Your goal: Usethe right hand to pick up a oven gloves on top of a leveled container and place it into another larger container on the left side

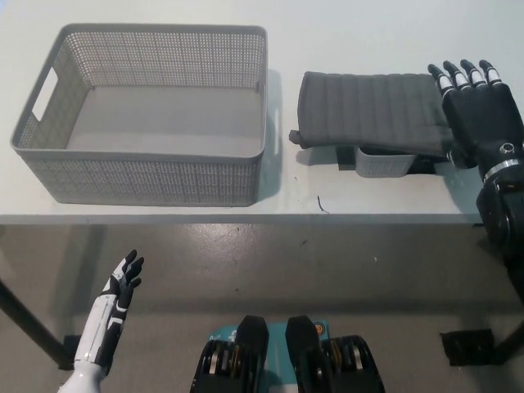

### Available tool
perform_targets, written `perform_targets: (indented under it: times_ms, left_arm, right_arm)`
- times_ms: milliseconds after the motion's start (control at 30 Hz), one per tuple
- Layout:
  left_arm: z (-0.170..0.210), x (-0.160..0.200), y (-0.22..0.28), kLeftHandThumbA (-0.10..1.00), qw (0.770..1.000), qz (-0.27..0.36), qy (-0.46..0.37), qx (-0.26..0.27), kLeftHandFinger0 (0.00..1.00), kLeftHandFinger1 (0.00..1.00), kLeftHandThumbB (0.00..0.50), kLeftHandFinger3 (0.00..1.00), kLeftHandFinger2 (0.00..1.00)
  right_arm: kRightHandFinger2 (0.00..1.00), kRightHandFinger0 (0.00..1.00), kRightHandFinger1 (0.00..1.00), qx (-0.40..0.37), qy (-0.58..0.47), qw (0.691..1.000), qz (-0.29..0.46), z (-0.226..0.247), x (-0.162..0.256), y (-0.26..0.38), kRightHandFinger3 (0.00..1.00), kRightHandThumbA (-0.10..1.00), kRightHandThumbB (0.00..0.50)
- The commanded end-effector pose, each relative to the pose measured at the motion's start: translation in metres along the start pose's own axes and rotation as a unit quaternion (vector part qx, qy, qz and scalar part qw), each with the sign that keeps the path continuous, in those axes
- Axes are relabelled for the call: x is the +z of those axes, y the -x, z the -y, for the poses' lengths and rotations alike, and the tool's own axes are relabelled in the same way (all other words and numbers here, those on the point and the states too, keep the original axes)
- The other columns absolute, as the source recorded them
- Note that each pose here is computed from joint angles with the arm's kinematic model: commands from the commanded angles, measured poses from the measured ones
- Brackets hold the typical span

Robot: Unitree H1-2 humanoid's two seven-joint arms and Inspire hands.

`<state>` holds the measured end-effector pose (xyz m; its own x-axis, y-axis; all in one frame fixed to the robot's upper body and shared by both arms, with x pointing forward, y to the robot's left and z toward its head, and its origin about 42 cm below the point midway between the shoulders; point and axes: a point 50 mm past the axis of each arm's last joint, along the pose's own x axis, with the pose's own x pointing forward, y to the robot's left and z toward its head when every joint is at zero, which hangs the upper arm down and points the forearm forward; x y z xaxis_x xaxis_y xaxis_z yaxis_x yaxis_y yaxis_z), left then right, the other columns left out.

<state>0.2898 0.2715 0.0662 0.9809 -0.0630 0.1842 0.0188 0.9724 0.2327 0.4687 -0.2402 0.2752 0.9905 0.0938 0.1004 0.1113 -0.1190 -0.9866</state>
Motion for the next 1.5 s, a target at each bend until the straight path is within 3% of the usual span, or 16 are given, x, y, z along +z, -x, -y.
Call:
perform_targets:
  times_ms: [0, 700, 933, 967, 1000, 1033, 1067, 1100, 1133, 1167, 1200, 1233, 1300, 1333, 1400, 1467]
  left_arm:
    - [-0.011, 0.006, -0.004, 1.0, 1.0, 0.027, -0.008, -0.003, 1.0, 1.0, 0.5, 1.0, 1.0]
    - [-0.008, 0.003, -0.002, 1.0, 1.0, 0.022, -0.006, -0.006, 1.0, 1.0, 0.5, 1.0, 1.0]
    - [-0.004, 0.002, 0.0, 1.0, 1.0, 0.02, -0.01, -0.01, 1.0, 1.0, 0.5, 1.0, 1.0]
    - [-0.004, 0.003, 0.0, 1.0, 1.0, 0.02, -0.008, -0.01, 1.0, 1.0, 0.5, 1.0, 1.0]
    - [-0.004, 0.003, 0.0, 1.0, 1.0, 0.02, -0.004, -0.01, 1.0, 1.0, 0.5, 1.0, 1.0]
    - [-0.003, 0.003, 0.0, 1.0, 1.0, 0.021, -0.001, -0.011, 1.0, 1.0, 0.5, 1.0, 1.0]
    - [-0.003, 0.003, 0.0, 1.0, 1.0, 0.021, -0.001, -0.009, 1.0, 1.0, 0.5, 1.0, 1.0]
    - [-0.003, 0.003, -0.001, 1.0, 1.0, 0.021, 0.0, -0.009, 1.0, 1.0, 0.5, 1.0, 1.0]
    - [-0.003, 0.003, -0.001, 1.0, 1.0, 0.021, 0.001, -0.008, 1.0, 1.0, 0.5, 1.0, 1.0]
    - [-0.004, 0.003, 0.0, 1.0, 1.0, 0.021, 0.006, -0.006, 1.0, 1.0, 0.5, 1.0, 1.0]
    - [-0.004, 0.003, 0.0, 1.0, 1.0, 0.021, 0.006, -0.006, 1.0, 1.0, 0.5, 1.0, 1.0]
    - [-0.004, 0.003, 0.0, 1.0, 1.0, 0.02, 0.007, -0.006, 1.0, 1.0, 0.5, 1.0, 1.0]
    - [-0.008, 0.005, -0.004, 1.0, 1.0, 0.025, 0.003, -0.007, 1.0, 1.0, 0.5, 1.0, 1.0]
    - [-0.008, 0.005, -0.005, 1.0, 1.0, 0.027, 0.0, -0.006, 1.0, 1.0, 0.5, 1.0, 1.0]
    - [-0.009, 0.005, -0.005, 1.0, 1.0, 0.027, -0.007, -0.009, 1.0, 1.0, 0.5, 1.0, 1.0]
    - [-0.008, 0.005, -0.005, 1.0, 1.0, 0.026, -0.009, -0.014, 1.0, 1.0, 0.5, 1.0, 1.0]
  right_arm:
    - [1.0, 1.0, 1.0, -0.016, 0.012, 1.0, -0.014, 0.03, -0.007, -0.013, 1.0, 1.0, 0.5]
    - [1.0, 1.0, 1.0, 0.034, -0.041, 0.999, 0.009, 0.016, 0.009, -0.035, 1.0, 1.0, 0.493]
    - [1.0, 1.0, 1.0, -0.009, -0.065, 0.998, -0.016, -0.018, 0.014, -0.073, 1.0, 0.99, 0.495]
    - [1.0, 1.0, 1.0, -0.027, -0.062, 0.997, -0.022, -0.023, 0.015, -0.075, 1.0, 0.92, 0.486]
    - [1.0, 1.0, 1.0, -0.049, -0.058, 0.997, -0.031, -0.029, 0.014, -0.076, 1.0, 0.73, 0.442]
    - [1.0, 1.0, 1.0, -0.073, -0.054, 0.995, -0.042, -0.034, 0.014, -0.077, 1.0, 0.67, 0.45]
    - [0.99, 1.0, 0.98, -0.106, -0.029, 0.993, -0.045, -0.039, 0.013, -0.077, 1.0, 0.41, 0.396]
    - [0.64, 0.68, 0.61, -0.126, -0.004, 0.991, -0.042, -0.042, 0.011, -0.077, 0.73, 0.15, 0.345]
    - [0.47, 0.44, 0.41, -0.129, 0.003, 0.991, -0.04, -0.044, 0.01, -0.077, 0.58, -0.04, 0.328]
    - [0.19, 0.02, 0.02, -0.16, 0.006, 0.987, -0.032, -0.049, 0.004, -0.074, 0.28, -0.1, 0.307]
    - [0.14, 0.0, 0.0, -0.164, 0.009, 0.986, -0.031, -0.05, 0.002, -0.073, 0.25, -0.1, 0.278]
    - [0.15, 0.0, 0.0, -0.172, 0.006, 0.985, -0.029, -0.051, -0.001, -0.072, 0.21, -0.1, 0.246]
    - [0.32, 0.0, 0.03, -0.194, -0.011, 0.981, -0.023, -0.048, -0.005, -0.072, 0.11, -0.1, 0.211]
    - [0.51, 0.0, 0.11, -0.198, -0.022, 0.98, -0.02, -0.044, -0.005, -0.073, 0.12, -0.1, 0.201]
    - [0.63, 0.0, 0.19, -0.202, -0.036, 0.979, -0.016, -0.041, -0.005, -0.073, 0.17, -0.1, 0.201]
    - [0.71, 0.0, 0.28, -0.213, -0.055, 0.976, -0.007, -0.035, -0.005, -0.074, 0.34, -0.1, 0.182]
